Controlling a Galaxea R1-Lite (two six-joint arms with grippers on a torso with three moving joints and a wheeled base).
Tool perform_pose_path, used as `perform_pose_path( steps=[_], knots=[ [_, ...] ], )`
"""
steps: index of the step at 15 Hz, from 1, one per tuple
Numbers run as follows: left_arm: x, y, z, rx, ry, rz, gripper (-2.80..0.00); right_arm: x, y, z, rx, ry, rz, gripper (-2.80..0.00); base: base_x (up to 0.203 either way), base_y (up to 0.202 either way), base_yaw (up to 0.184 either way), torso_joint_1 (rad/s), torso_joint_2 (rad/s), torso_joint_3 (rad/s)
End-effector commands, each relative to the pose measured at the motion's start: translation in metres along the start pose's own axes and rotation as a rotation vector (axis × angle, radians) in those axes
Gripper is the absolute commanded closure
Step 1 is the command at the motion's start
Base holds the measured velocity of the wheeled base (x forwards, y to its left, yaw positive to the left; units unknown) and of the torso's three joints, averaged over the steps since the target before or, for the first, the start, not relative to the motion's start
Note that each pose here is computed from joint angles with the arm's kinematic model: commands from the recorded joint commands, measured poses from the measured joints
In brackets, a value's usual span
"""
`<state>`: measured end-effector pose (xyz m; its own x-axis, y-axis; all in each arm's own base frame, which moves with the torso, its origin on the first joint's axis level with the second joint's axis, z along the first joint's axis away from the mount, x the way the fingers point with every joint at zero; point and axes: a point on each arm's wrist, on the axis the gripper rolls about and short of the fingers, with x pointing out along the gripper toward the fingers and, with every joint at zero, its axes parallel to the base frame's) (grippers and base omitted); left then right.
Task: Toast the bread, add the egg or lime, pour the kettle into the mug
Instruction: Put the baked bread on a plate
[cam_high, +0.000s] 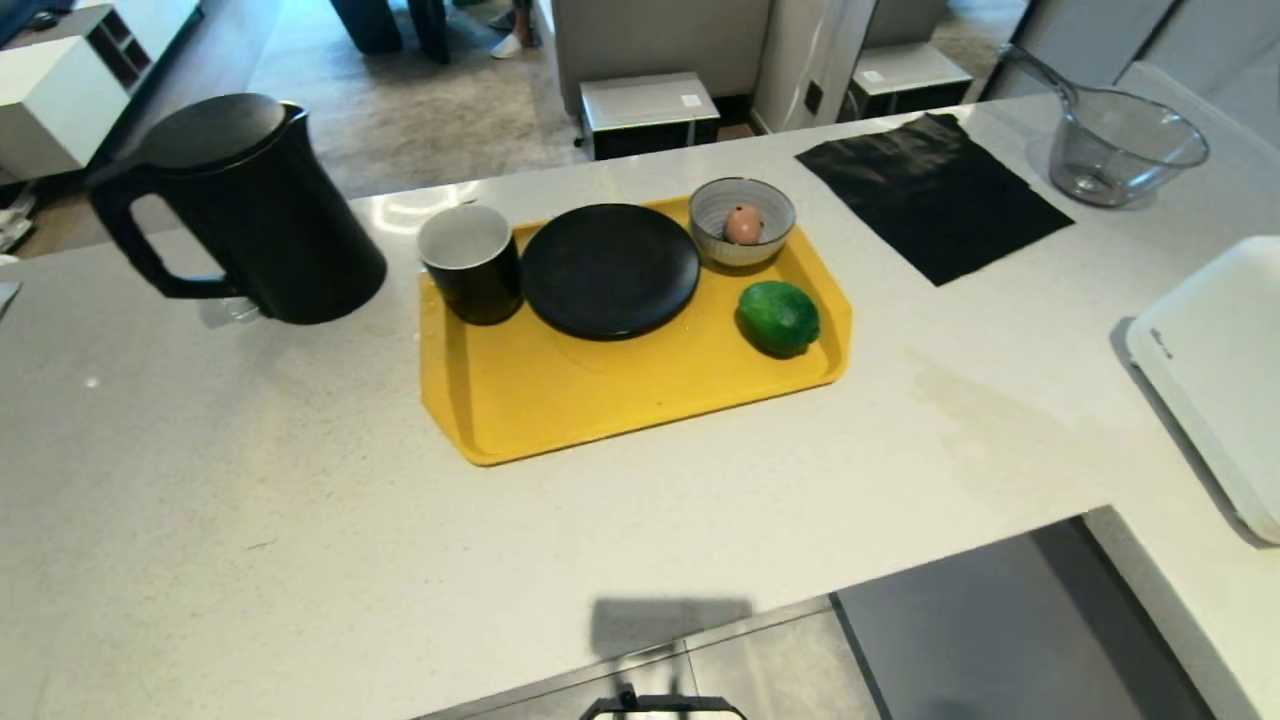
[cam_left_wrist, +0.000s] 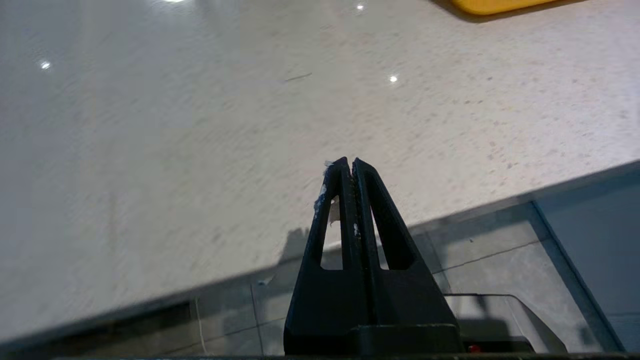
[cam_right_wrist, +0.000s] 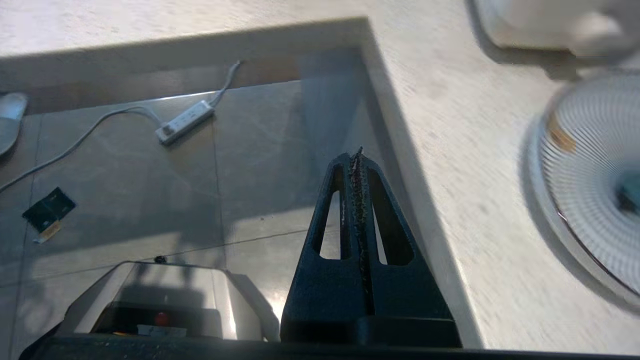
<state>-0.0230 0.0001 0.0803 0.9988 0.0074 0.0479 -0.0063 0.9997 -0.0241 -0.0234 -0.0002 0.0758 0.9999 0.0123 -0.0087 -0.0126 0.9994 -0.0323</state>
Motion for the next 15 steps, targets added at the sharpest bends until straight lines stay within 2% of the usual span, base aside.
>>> perform_pose_path(
  steps=[1,8,14,15],
  knots=[
    [0.0010,0.0001,-0.0047,-0.001,0.016,0.002,0.00,0.0001,0.0000,0.0001,0.000,0.001,0.001,0.00,0.000,0.009,-0.172,0.002,0.00,0.000],
    [0.0010,0.0001,-0.0047,0.001,0.016,0.002,0.00,0.0002,0.0001,-0.0002,-0.008,0.002,0.004,0.00,0.001,0.008,-0.165,0.001,0.00,0.003],
    [0.0010,0.0001,-0.0047,-0.001,0.016,0.002,0.00,-0.0003,0.0000,0.0006,-0.052,0.001,0.000,0.00,0.000,0.001,-0.013,0.000,0.00,0.000],
    [0.0010,0.0001,-0.0047,-0.001,0.016,0.002,0.00,-0.0023,0.0000,0.0073,-0.054,-0.017,0.007,0.00,0.000,0.000,0.000,0.000,0.00,0.000]
  ],
)
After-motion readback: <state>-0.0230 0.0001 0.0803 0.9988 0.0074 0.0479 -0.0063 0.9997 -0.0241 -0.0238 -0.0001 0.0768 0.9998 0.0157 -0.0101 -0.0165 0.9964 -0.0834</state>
